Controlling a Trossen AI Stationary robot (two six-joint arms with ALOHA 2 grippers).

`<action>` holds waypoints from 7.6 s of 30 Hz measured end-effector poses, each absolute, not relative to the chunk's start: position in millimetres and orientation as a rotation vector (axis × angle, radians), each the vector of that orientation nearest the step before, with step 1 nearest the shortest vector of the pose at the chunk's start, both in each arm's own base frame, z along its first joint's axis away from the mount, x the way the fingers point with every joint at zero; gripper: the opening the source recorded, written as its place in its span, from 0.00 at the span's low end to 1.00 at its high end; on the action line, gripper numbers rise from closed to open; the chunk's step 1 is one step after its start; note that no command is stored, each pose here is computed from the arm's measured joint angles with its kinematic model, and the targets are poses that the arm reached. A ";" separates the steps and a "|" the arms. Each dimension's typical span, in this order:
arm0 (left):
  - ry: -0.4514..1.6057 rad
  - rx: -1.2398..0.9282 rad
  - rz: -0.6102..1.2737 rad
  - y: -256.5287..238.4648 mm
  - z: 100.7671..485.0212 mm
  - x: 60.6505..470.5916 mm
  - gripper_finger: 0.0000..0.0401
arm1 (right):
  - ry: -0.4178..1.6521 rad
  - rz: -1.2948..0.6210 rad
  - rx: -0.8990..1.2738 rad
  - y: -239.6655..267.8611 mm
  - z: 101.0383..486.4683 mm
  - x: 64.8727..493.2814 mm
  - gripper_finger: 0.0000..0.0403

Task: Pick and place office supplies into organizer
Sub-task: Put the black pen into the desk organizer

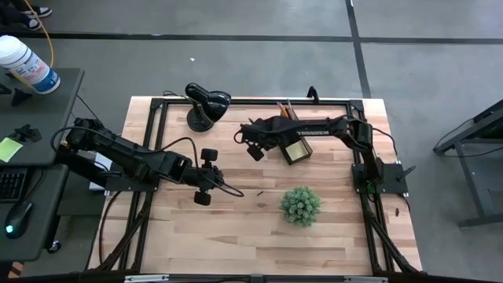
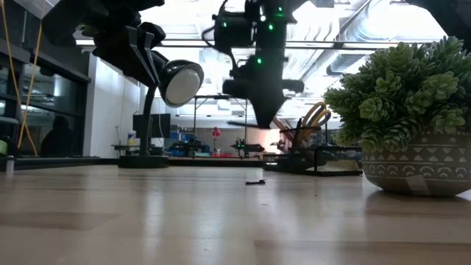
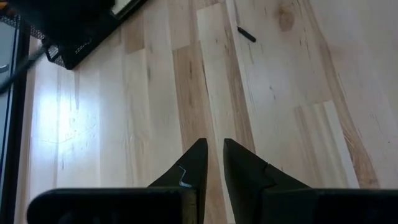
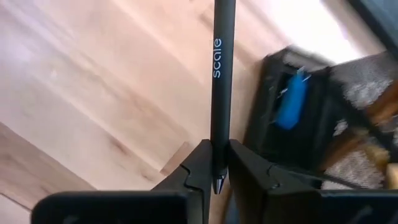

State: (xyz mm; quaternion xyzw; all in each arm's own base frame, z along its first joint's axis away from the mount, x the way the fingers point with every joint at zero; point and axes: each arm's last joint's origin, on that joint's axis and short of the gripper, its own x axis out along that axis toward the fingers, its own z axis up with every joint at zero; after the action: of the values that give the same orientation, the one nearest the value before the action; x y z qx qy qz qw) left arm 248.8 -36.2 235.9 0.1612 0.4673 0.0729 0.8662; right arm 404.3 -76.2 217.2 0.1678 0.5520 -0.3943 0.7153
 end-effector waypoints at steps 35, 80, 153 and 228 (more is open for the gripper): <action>0.983 0.353 0.178 -35.4 235.6 248.3 0.10 | 1.361 -0.770 0.482 -131.6 350.2 302.6 0.06; 1.018 0.169 0.400 -4.7 233.6 246.3 0.10 | 0.817 -0.834 0.366 -94.6 362.7 280.6 0.01; 0.867 -0.231 0.508 90.6 172.8 194.4 0.22 | 0.740 -0.651 0.262 -199.7 351.0 277.5 0.03; 0.847 -0.346 0.823 125.5 106.2 174.9 0.49 | 0.625 -0.616 0.413 -254.6 339.5 258.8 0.03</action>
State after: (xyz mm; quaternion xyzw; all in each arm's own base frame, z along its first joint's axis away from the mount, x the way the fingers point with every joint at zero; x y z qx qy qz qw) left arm 174.9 125.5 106.2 -0.1621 0.3974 0.3859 0.8167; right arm 258.8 -254.6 339.5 0.1984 0.3003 -0.2958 0.8848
